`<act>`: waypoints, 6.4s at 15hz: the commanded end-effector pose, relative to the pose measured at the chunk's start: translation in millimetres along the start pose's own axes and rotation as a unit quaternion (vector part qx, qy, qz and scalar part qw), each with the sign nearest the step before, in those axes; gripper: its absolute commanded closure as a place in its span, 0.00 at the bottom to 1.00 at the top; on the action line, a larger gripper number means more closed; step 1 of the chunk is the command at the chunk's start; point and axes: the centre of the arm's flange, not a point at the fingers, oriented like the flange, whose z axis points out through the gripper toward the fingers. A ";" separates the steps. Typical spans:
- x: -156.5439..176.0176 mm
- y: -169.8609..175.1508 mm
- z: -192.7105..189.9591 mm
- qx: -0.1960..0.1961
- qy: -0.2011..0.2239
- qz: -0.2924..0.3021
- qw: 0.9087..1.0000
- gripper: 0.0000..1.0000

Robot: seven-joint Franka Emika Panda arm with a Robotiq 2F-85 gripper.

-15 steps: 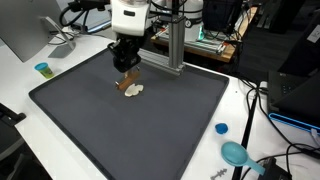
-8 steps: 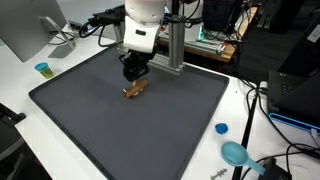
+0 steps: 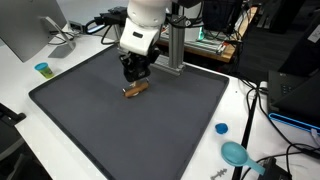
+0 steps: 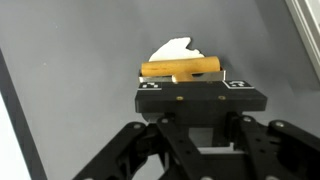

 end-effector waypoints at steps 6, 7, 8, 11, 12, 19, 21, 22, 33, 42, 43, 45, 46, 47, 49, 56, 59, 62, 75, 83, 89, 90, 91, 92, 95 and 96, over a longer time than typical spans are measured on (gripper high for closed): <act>-6.7 18.8 37.4 0.040 -0.039 0.028 0.998 0.78; -3.3 18.5 39.2 0.043 -0.041 0.025 0.998 0.78; 1.2 18.6 40.0 0.045 -0.044 0.020 0.998 0.78; 8.1 23.9 47.8 0.058 -0.062 0.023 0.996 0.78; 9.2 28.7 53.9 0.066 -0.072 0.028 0.995 0.78; -12.7 44.2 65.0 0.095 -0.123 0.067 0.986 0.78; -27.5 31.7 36.0 0.066 -0.113 0.090 0.987 0.78; -28.7 19.8 18.5 0.049 -0.110 0.093 0.988 0.78; 3.7 29.8 -9.0 0.017 -0.109 0.078 0.991 0.78; 49.9 47.8 18.5 0.046 -0.093 -0.046 0.994 0.78; 54.3 48.9 23.1 0.048 -0.092 -0.054 0.993 0.78; 62.1 49.8 34.3 0.056 -0.090 -0.069 0.992 0.78; 65.4 48.9 38.1 0.061 -0.085 -0.077 0.992 0.78; 68.6 47.7 39.9 0.068 -0.080 -0.087 0.991 0.78; 74.2 43.0 39.0 0.073 -0.068 -0.113 0.989 0.78; 92.1 27.6 31.3 0.077 -0.042 -0.164 0.983 0.78; 97.7 20.8 27.9 0.078 -0.028 -0.175 0.981 0.78; 63.5 9.7 -2.8 0.052 -0.007 -0.144 0.988 0.78; -32.0 -10.0 -34.7 -0.012 -0.025 0.004 1.000 0.78; -17.2 14.5 5.8 0.017 -0.058 -0.009 0.998 0.78; 39.8 2.5 18.1 0.015 -0.048 -0.051 0.997 0.78; 48.1 -0.3 18.7 0.016 -0.045 -0.060 0.997 0.78; 55.4 -2.0 17.9 0.018 -0.042 -0.069 0.997 0.78; 62.5 -3.6 17.5 0.021 -0.039 -0.082 0.996 0.78; 77.1 -4.1 16.4 0.029 -0.034 -0.108 0.993 0.78; 80.5 -4.0 16.3 0.030 -0.033 -0.113 0.993 0.78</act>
